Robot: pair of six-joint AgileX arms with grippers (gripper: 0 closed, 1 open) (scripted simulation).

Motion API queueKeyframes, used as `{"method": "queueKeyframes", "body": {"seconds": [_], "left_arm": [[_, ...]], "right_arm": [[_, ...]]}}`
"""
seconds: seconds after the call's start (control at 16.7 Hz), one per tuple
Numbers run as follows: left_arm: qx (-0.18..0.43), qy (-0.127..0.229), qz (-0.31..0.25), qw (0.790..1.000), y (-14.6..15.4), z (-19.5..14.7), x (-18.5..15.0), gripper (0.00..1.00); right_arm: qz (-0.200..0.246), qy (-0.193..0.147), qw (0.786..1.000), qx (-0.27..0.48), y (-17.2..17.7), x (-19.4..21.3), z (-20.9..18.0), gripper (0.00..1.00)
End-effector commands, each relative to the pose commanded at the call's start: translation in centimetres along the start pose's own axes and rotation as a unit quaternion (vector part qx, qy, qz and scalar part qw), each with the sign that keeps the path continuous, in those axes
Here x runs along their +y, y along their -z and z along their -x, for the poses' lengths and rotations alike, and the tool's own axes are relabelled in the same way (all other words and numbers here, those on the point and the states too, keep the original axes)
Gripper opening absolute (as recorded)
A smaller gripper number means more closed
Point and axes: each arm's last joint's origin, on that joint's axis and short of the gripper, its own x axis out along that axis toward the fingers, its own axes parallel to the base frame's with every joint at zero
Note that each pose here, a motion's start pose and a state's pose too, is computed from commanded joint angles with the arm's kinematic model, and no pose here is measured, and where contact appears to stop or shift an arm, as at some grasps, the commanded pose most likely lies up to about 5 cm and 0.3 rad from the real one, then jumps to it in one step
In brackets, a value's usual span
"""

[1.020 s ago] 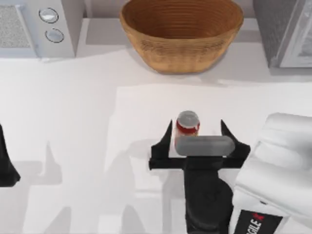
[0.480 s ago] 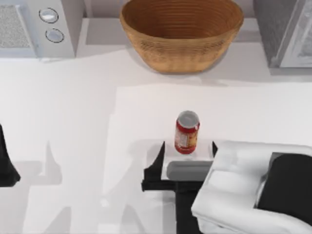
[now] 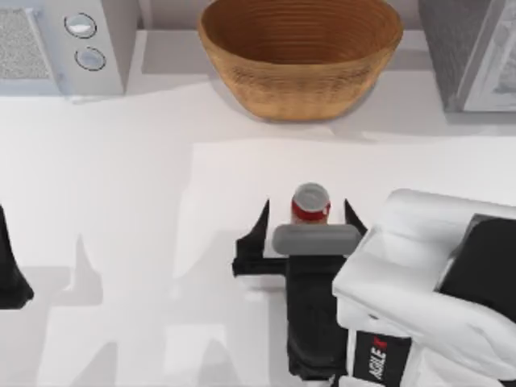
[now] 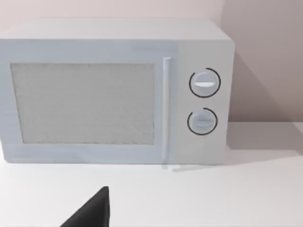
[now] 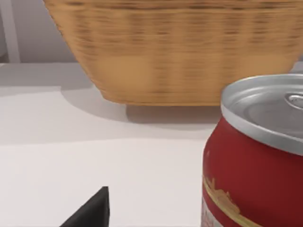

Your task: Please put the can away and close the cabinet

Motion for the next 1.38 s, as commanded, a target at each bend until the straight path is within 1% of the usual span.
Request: {"method": "queueKeyframes", "body": {"seconds": [0.12,0.3,1.08,1.14,1.38], "left_arm": [[0.0,0.0,0.0,1.0,0.0,0.0,0.0,1.0],[0.0,0.0,0.0,1.0,0.0,0.0,0.0,1.0],[0.0,0.0,0.0,1.0,0.0,0.0,0.0,1.0],[0.0,0.0,0.0,1.0,0.0,0.0,0.0,1.0],[0.0,0.0,0.0,1.0,0.0,0.0,0.0,1.0]], "right_arm": [[0.0,0.0,1.0,0.0,-0.01,-0.07,-0.99,1.0],[0.0,0.0,1.0,0.0,-0.01,-0.08,-1.03,1.0],[0.0,0.0,1.0,0.0,-0.01,-0.08,-1.03,0.02],[0.0,0.0,1.0,0.0,-0.01,-0.08,-1.03,0.0],[0.0,0.0,1.0,0.0,-0.01,-0.08,-1.03,0.0]]}}
